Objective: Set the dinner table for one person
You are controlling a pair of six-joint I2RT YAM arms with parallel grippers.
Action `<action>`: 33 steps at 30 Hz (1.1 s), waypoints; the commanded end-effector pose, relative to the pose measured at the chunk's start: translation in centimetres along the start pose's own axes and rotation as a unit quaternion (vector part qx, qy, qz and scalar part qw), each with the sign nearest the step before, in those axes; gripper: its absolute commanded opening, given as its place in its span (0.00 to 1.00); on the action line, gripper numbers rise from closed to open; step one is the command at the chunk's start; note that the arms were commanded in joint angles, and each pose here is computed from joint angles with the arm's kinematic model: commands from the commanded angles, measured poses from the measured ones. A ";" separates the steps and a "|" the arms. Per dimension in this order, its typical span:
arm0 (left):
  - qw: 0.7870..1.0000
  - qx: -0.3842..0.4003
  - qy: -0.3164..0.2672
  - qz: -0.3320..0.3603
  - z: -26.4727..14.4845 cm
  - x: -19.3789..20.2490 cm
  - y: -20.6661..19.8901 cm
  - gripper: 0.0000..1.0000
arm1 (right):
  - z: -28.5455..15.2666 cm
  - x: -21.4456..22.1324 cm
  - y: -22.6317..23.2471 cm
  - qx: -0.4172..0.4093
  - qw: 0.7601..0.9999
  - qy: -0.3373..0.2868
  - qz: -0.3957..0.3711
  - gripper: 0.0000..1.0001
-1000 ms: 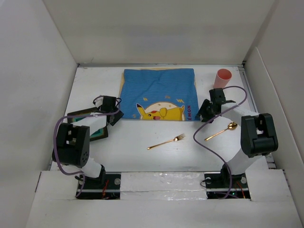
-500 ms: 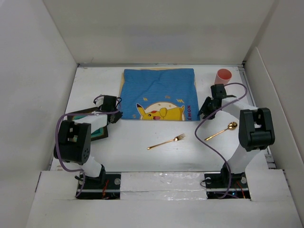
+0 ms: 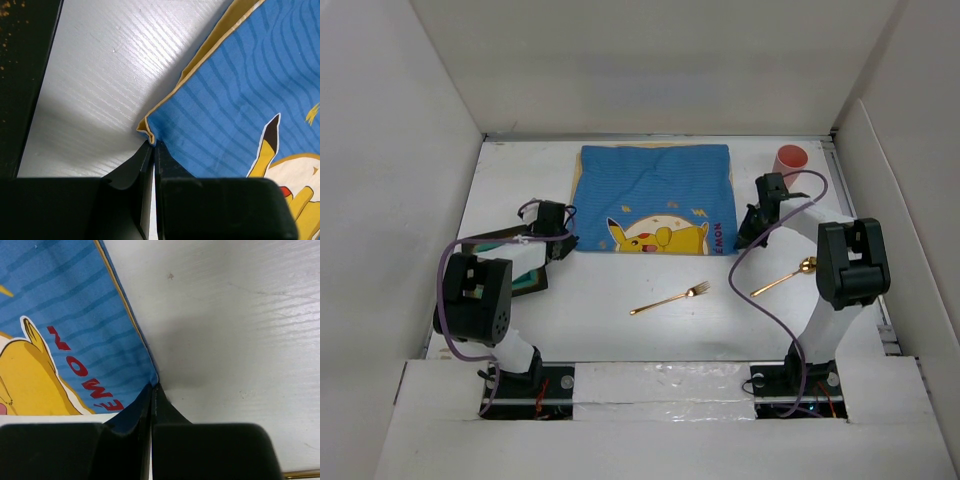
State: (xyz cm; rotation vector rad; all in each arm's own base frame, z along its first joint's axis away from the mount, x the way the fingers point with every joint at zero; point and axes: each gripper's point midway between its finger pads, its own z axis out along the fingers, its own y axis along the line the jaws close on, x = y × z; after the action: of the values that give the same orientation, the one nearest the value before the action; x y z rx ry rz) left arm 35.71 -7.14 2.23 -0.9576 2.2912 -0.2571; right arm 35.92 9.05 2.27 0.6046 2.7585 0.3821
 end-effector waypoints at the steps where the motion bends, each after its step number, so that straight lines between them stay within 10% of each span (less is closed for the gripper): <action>1: 1.000 0.001 0.005 0.012 -0.8 0.3 0.8 0.00 | -0.2 1.0 -0.1 0.005 1.000 0.019 -0.007 0.00; 27: 0.997 0.020 0.067 0.016 -8.4 4.6 4.8 0.10 | -4.8 3.9 -2.6 -0.016 0.999 -0.046 0.006 0.00; 33: 0.999 0.023 0.028 0.030 -9.0 1.2 2.4 0.27 | -5.5 3.5 -1.1 -0.031 0.999 -0.044 -0.007 0.28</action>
State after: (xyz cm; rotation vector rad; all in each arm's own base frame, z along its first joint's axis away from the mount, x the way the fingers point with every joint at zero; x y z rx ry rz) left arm 25.72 -7.19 4.85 -0.9050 2.4245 -0.3273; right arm 29.20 8.12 4.55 0.6204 2.6984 0.4031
